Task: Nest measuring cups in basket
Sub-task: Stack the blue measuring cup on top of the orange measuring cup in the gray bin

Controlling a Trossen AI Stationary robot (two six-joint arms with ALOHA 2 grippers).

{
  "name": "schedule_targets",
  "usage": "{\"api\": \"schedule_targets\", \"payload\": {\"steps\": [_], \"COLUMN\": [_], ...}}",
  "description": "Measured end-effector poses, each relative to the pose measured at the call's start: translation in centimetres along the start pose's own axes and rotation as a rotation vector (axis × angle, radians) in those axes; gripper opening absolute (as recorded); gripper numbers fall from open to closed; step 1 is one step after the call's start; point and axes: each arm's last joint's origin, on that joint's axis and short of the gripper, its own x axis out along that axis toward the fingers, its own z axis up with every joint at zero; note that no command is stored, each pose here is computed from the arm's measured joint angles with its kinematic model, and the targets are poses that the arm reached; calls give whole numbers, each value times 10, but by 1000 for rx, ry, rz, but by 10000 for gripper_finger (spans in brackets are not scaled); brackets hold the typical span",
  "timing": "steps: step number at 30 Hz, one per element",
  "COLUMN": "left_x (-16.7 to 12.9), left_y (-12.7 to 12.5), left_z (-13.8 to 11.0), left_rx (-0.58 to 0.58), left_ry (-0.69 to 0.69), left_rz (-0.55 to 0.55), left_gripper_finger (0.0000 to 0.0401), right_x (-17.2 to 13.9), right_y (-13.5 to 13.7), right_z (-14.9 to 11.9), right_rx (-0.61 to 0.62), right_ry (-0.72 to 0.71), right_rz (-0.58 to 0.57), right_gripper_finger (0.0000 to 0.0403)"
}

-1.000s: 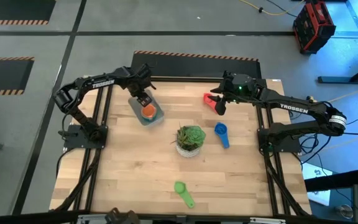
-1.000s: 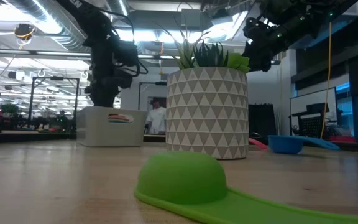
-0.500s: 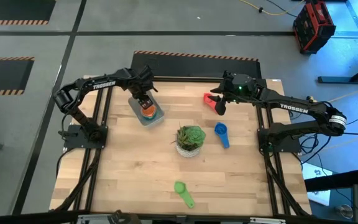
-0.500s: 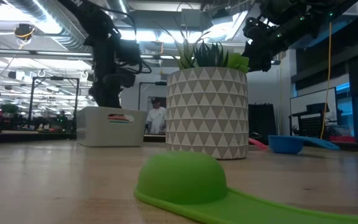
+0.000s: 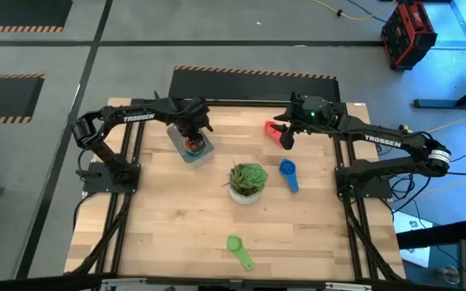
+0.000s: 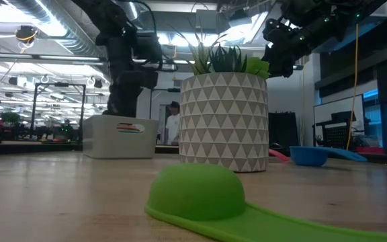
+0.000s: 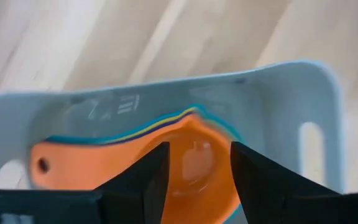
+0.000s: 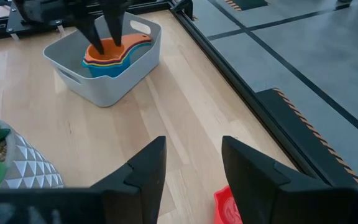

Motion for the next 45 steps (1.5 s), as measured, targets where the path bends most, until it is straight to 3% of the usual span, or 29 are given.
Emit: {"api": "schedule_targets", "payload": {"steps": [13,25,36,45], "left_x": [8,8,-25,-45], "left_y": [-58,-75,-75,-71], "left_z": [-8,-26,-22,-19], "left_rx": [157,218,261,275], "left_ry": [27,177,27,-106], "left_rz": [-51,-53,-67,73], "left_gripper_finger": [161,163,161,162], "right_x": [0,0,0,-9], "right_y": [0,0,0,2], "right_z": [0,0,-1,-14], "right_rx": [0,0,43,173], "right_ry": [0,2,8,152], "right_rz": [0,-1,0,-4], "right_gripper_finger": [162,162,162,162]}}
